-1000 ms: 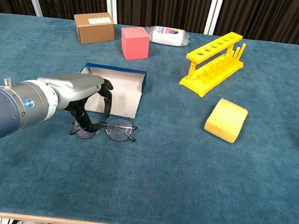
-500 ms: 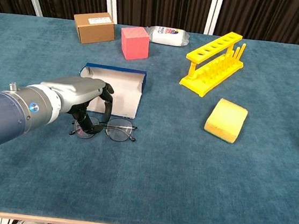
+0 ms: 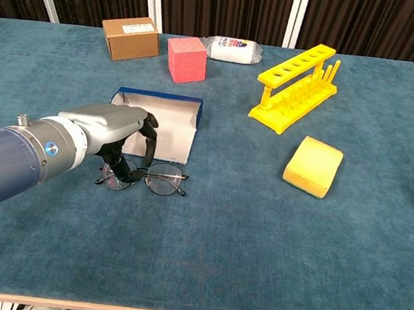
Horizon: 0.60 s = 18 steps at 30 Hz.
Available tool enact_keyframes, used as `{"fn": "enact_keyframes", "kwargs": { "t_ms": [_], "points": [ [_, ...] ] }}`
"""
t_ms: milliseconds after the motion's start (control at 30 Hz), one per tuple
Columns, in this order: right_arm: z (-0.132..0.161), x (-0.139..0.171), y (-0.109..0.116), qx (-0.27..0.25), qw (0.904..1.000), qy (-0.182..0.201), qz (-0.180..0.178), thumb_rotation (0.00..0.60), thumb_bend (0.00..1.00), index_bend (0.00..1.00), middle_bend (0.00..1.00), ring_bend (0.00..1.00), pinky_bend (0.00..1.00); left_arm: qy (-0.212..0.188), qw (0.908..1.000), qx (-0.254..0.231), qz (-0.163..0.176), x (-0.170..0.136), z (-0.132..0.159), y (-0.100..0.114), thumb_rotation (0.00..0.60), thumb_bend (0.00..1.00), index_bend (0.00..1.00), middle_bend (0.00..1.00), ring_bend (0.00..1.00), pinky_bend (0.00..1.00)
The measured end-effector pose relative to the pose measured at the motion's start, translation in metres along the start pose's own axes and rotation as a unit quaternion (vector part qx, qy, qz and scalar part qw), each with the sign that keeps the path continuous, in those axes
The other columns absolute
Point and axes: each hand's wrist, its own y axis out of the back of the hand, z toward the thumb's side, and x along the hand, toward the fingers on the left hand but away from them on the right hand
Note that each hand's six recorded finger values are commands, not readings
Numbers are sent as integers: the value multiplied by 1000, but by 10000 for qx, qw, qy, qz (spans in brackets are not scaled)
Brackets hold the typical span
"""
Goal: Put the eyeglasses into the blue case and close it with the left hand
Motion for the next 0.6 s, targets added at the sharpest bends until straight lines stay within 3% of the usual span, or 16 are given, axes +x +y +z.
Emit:
{"fn": "enact_keyframes", "kwargs": {
  "t_ms": [600],
  "points": [
    [-1,0,0,21,10000,-59,35,600,156,0,0,86,187,0,10000,-28,-4,1,0,-2,600,385,536,108,0,0]
  ]
}}
